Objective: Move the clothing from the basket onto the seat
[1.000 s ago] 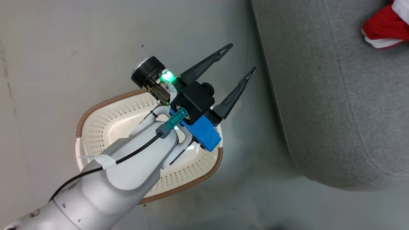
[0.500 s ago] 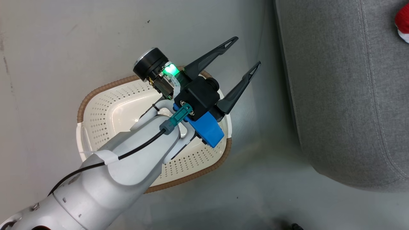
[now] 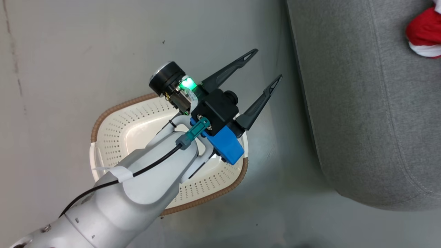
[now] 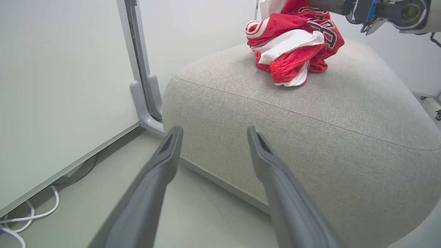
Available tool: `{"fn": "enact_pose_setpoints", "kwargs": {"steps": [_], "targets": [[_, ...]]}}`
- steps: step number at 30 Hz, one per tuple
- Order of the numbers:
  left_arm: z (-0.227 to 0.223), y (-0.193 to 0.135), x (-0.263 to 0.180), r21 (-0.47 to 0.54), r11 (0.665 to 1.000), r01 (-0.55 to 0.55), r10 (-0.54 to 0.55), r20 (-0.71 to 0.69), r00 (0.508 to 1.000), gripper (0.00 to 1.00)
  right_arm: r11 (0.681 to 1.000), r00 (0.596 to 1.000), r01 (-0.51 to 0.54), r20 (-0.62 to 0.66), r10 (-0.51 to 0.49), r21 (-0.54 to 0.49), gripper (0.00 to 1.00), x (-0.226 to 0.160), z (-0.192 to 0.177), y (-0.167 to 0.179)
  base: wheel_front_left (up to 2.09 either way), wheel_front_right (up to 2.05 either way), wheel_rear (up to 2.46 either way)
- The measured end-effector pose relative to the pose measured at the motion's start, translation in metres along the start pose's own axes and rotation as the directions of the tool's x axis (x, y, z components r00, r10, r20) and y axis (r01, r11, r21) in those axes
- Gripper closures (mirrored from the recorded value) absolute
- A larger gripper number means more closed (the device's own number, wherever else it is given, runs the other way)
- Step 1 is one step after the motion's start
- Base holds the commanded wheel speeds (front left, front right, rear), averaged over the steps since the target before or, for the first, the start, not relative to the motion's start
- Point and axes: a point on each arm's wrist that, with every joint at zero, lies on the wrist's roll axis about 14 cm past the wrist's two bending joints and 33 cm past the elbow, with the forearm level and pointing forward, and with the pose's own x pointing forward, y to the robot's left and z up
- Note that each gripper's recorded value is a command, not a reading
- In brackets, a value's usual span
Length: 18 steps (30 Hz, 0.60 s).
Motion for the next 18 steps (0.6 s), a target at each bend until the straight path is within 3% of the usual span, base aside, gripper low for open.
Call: {"fn": "enact_pose_setpoints", "kwargs": {"steps": [8,18], "targets": [[0.025,-0.013,-0.012,0.015,0.999,-0.029,0.028,0.019,0.999,0.00,0.998,0.999,-0.048,0.002,0.049,-0.031,0.00,-0.040,0.004,-0.001,0.00,0.00,0.00],[0.069,-0.011,-0.049,0.012,0.985,-0.174,0.172,0.095,0.980,0.00,0.990,0.983,-0.144,0.121,0.141,0.015,0.00,-0.092,0.039,0.028,0.00,0.00,0.00]]}}
